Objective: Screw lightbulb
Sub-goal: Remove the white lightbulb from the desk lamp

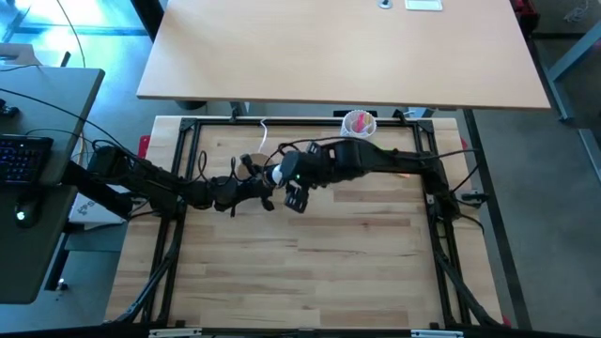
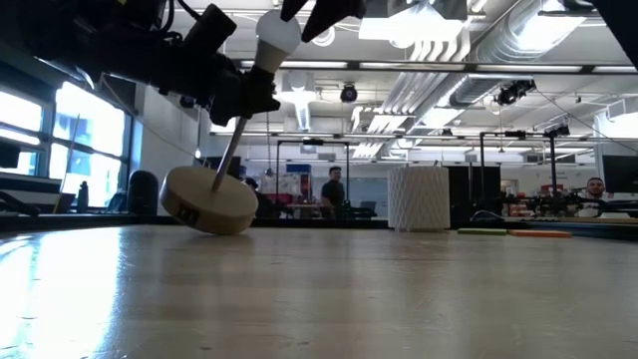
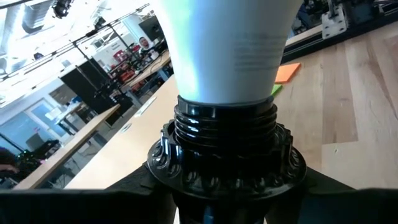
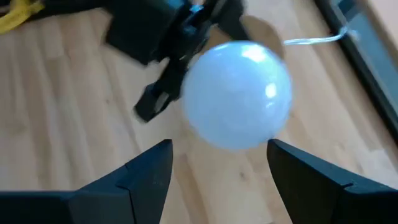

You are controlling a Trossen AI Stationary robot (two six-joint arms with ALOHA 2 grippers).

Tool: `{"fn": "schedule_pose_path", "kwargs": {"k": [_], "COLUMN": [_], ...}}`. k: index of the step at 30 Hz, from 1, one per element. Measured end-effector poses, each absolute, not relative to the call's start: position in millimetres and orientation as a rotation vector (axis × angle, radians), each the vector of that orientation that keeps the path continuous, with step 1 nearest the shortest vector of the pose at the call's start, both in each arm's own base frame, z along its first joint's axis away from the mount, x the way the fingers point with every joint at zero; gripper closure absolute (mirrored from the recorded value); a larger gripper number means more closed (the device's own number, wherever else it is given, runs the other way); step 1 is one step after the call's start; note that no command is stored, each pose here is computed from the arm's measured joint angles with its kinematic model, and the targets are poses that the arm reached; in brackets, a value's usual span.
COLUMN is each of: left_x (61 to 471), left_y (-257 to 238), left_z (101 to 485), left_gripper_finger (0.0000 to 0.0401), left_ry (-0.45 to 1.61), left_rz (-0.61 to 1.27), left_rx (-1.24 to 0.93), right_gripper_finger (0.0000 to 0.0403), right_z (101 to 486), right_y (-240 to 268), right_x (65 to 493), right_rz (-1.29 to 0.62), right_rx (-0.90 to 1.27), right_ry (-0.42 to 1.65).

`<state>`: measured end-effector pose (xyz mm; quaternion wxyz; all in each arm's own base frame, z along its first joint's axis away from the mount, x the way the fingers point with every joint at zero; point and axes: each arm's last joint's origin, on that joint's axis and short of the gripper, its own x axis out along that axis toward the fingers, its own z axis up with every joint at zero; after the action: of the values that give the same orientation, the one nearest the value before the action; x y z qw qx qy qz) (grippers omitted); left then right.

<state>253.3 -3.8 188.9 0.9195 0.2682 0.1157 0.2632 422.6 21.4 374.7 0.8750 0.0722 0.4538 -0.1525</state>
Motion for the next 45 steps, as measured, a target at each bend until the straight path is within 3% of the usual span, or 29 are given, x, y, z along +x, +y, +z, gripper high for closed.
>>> {"fn": "schedule_pose_path", "kwargs": {"k": [12, 22, 31, 35, 39, 45], "left_x": [253.3, 253.3, 253.3, 253.3, 253.4, 253.7], "left_y": [-3.7, -2.2, -2.1, -1.9, -2.2, -2.5], "left_z": [188.6, 188.6, 188.5, 188.5, 188.3, 188.5], "left_gripper_finger": [0.0238, 0.0238, 0.0238, 0.0238, 0.0238, 0.0238], "left_ry": [0.242, 0.244, 0.245, 0.245, 0.244, 0.240], "left_rz": [0.542, 0.546, 0.547, 0.550, 0.541, 0.530], "left_rx": [0.553, 0.552, 0.552, 0.551, 0.551, 0.556], "right_gripper_finger": [0.0143, 0.0142, 0.0089, 0.0083, 0.0094, 0.0153], "right_z": [374.8, 375.7, 377.3, 373.8, 373.3, 373.2], "right_y": [-8.0, -9.9, -10.9, -8.4, -2.8, 12.7], "right_x": [424.2, 425.3, 427.3, 431.8, 434.3, 436.9], "right_rz": [-0.301, -0.256, -0.274, -0.306, -0.273, -0.245], "right_rx": [0.248, 0.127, 0.079, 0.079, -0.008, -0.264], "right_ry": [0.951, 0.949, 0.922, 0.891, 0.883, 0.882]}}
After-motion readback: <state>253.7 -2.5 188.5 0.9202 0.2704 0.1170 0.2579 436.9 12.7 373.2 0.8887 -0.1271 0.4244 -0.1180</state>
